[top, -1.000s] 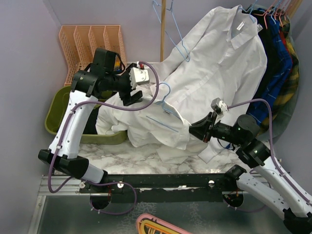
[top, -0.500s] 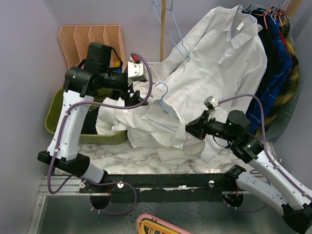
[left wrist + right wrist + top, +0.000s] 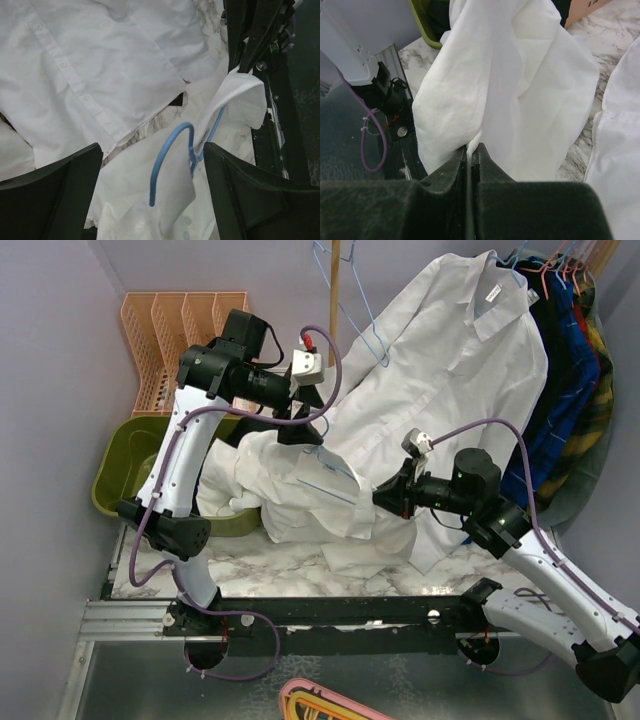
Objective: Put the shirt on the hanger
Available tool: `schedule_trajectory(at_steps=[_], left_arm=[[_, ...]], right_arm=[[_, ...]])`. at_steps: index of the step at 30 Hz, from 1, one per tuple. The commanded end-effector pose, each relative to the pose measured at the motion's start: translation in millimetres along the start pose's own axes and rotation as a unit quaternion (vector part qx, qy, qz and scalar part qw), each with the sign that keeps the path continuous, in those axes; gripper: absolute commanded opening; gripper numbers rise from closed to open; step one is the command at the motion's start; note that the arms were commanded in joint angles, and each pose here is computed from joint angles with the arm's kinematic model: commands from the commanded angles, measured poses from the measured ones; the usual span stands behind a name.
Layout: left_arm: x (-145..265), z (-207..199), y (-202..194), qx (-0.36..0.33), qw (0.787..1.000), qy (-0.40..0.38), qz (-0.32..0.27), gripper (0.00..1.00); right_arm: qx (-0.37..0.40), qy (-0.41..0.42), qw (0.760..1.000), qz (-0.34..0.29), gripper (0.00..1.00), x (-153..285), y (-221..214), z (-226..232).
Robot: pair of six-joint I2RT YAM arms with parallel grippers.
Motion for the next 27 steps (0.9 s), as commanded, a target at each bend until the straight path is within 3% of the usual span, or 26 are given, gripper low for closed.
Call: schedule_trajectory(at_steps=[1, 3, 6, 7, 15, 20, 27], left_arm=[[6.1, -12.2, 8.1, -0.032, 0.999, 0.012, 0.013, 0.75], [3.9, -13.2, 8.9, -0.035, 0.999, 0.012, 0.017, 0.52], [2.5, -17.5, 12.3, -0.043, 0.999, 0.007, 0.013, 0.08], [2.3, -19.4, 14.1, -0.044, 0.999, 0.008, 0.01, 0.0], [4.9, -37.3, 26.6, -0.063, 0.998, 0.012, -0.028, 0.0], [13.4, -48.2, 43.4, -0.077, 0.995, 0.025, -0.063, 0.0], [16.6, -52.1, 48.6, -0.08, 0.993, 0.032, -0.076, 0.0]], right_arm=[[0.02, 0.037, 0.999, 0.005, 0.01, 0.9, 5.6, 6.1], [0.021, 0.038, 0.999, 0.004, 0.01, 0.2, 6.0, 5.8], [0.023, 0.039, 0.999, 0.001, 0.01, -2.1, 8.1, 4.8], [0.022, 0.038, 0.999, -0.003, 0.01, -3.4, 9.8, 4.3], [0.03, 0.065, 0.997, -0.035, 0.04, -20.1, 37.5, 2.0], [0.024, 0.097, 0.994, -0.036, 0.21, -32.8, 47.6, 0.5], [0.021, 0.115, 0.992, -0.049, 0.25, -40.5, 58.3, 0.3]])
Point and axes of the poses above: each gripper's point midway between its finger pads, its own x axis back along the fingers, its own z axis along the line the jaws close on, y = z × x, the point moved 9 cm from there along x, back along the fingers, and after that the axes turned 2 degrees about x, right-handed, at the moved point
